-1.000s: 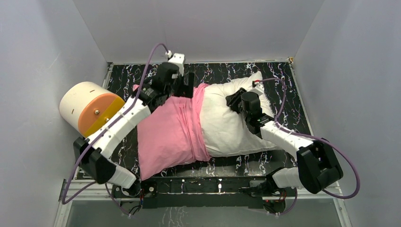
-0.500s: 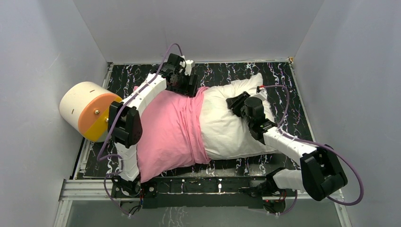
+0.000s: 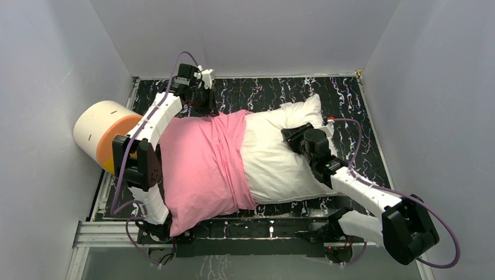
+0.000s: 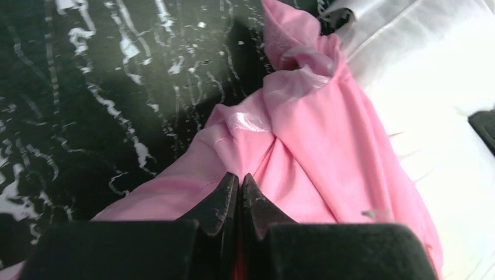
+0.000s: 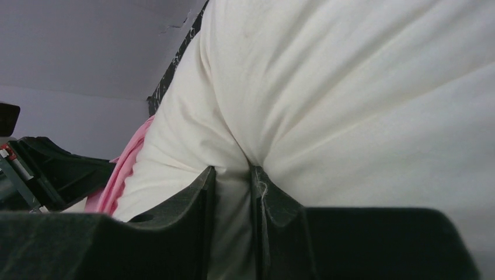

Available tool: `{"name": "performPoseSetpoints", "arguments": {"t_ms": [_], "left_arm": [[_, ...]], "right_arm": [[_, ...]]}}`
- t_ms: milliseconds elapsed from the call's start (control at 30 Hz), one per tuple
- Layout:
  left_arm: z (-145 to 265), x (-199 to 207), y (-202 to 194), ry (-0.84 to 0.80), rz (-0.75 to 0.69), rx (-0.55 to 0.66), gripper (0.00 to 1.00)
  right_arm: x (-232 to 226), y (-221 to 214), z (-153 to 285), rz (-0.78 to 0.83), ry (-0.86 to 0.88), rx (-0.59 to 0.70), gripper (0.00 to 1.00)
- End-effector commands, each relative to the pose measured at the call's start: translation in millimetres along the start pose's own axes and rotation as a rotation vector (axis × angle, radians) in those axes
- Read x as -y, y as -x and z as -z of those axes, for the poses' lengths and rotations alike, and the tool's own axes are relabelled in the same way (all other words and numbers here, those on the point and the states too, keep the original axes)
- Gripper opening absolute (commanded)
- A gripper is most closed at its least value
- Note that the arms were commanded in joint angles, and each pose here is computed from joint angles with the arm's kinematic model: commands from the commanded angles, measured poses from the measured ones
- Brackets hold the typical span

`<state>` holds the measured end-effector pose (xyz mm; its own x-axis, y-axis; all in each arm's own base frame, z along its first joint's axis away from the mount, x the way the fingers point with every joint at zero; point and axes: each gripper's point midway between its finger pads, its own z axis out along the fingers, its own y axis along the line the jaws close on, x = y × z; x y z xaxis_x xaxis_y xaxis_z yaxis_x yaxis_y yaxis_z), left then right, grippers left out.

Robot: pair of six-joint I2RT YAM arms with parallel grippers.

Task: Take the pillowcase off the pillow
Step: Remove the pillow from the pillowcase.

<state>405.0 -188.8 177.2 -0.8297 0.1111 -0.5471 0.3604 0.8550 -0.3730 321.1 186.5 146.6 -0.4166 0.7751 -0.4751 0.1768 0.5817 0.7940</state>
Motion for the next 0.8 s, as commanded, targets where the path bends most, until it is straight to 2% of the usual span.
{"name": "performPoseSetpoints", "arguments": {"t_ms": [0, 200, 333, 367, 400, 433, 467, 533, 633, 767], "left_arm": [[59.0, -80.1, 22.8, 0.282, 0.059, 0.135, 0.00], [62.8, -85.6, 25.3, 0.287, 0.086, 0.145, 0.00], [54.8, -46.8, 28.4, 0.065, 0.063, 0.148, 0.00], [54.2, -37.0, 29.1, 0.013, 0.055, 0.145, 0.08], [54.8, -28.7, 30.6, -0.028, 0.054, 0.145, 0.32], [56.7, -20.4, 33.3, -0.064, 0.050, 0.149, 0.48], [59.5, -10.3, 36.7, -0.098, 0.041, 0.156, 0.61], [64.0, 11.1, 45.1, -0.148, 0.018, 0.181, 0.79], [58.9, 53.6, 52.8, -0.202, -0.046, 0.205, 0.92], [28.0, 93.3, 36.0, -0.244, -0.130, 0.122, 0.96]], "right_arm": [[162.0, -39.8, 47.7, 0.167, -0.550, -0.143, 0.30], [159.6, -38.6, 48.8, 0.172, -0.544, -0.145, 0.28], [136.5, -34.1, 44.0, 0.204, -0.486, -0.165, 0.29], [129.6, -32.6, 42.8, 0.210, -0.470, -0.170, 0.30], [124.2, -31.7, 42.6, 0.216, -0.461, -0.176, 0.31], [119.3, -30.9, 42.1, 0.218, -0.451, -0.181, 0.31], [115.5, -30.8, 41.7, 0.219, -0.442, -0.186, 0.31], [111.3, -32.1, 40.8, 0.217, -0.424, -0.195, 0.32], [109.5, -38.1, 37.4, 0.211, -0.400, -0.215, 0.33], [114.6, -46.9, 36.3, 0.208, -0.420, -0.259, 0.35]]}}
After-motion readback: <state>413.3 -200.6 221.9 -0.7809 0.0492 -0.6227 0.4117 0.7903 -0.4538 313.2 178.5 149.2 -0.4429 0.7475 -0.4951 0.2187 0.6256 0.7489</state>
